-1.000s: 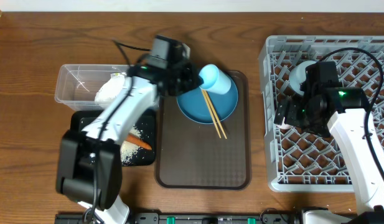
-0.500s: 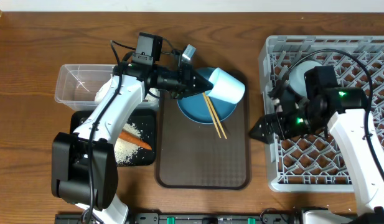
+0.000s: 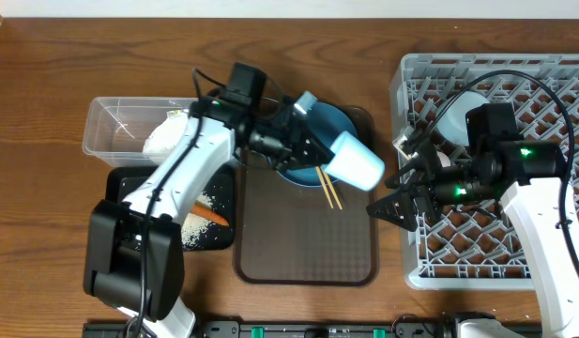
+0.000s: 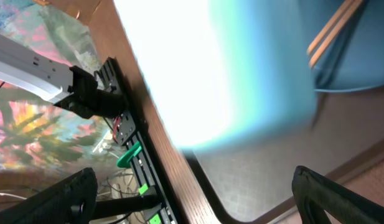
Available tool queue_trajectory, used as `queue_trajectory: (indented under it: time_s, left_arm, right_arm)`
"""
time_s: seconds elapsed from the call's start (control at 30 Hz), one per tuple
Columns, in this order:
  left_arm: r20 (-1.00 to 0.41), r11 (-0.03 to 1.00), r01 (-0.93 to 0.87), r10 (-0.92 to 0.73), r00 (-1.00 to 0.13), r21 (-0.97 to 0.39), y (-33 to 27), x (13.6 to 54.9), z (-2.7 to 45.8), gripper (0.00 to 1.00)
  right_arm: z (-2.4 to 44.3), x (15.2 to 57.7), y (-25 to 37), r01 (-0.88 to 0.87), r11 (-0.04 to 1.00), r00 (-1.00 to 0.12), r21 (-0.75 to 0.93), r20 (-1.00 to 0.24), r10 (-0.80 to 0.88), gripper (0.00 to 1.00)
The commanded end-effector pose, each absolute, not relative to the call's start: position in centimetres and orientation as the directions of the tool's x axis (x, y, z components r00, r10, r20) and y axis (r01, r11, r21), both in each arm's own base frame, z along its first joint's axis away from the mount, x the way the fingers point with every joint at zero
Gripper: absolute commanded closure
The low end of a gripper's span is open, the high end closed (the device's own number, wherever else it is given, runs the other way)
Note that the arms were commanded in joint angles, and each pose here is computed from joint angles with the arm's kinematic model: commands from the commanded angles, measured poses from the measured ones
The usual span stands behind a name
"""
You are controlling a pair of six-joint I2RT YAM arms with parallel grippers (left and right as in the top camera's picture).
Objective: Sort waste into correct bins and load items into the dishwasher rack
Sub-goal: 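Lift the light-blue cup and pass it toward the right gripper, then grasp the light-blue cup with the right gripper, release left gripper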
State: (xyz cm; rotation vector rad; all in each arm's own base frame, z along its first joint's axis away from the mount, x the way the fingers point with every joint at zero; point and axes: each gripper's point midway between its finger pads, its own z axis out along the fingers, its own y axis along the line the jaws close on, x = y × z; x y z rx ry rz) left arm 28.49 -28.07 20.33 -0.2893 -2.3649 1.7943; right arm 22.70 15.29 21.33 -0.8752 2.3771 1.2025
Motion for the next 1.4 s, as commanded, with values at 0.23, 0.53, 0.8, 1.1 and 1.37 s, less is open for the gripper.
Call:
queue_trajectory:
  time_s: [0.23,0.53,0.8,1.1,1.37]
  left_arm:
    - [-0.040,0.218,0.121,0.341,-0.939,-0.968,-30.2,25.8,21.3,0.94]
    - [-0.043,0.250,0.130,0.328,-0.944,-0.960,-30.1,26.2,20.7,0.94]
    - [-0.044,0.261,0.134,0.324,-0.945,-0.956,-30.1,26.3,20.5,0.89]
    - [0.083,0.518,0.076,0.278,-0.957,-0.852,-28.4,25.2,16.3,0.85]
    - [0.091,0.551,0.123,0.345,-0.934,-0.825,-28.7,23.1,15.5,0.85]
  right_arm:
    - [22.4,22.8,15.6,-0.690,0.417,-0.723,0.592,-0.588,-0.362,0.09]
    - [22.3,22.7,15.5,-0.687,0.420,-0.726,0.593,-0.584,-0.364,0.34]
    - [22.3,22.8,15.5,-0.689,0.420,-0.724,0.591,-0.586,-0.364,0.54]
    - [22.3,23.0,15.5,-0.697,0.422,-0.716,0.580,-0.594,-0.365,0.76]
    - [22.3,23.1,15.5,-0.701,0.422,-0.712,0.575,-0.600,-0.365,0.79]
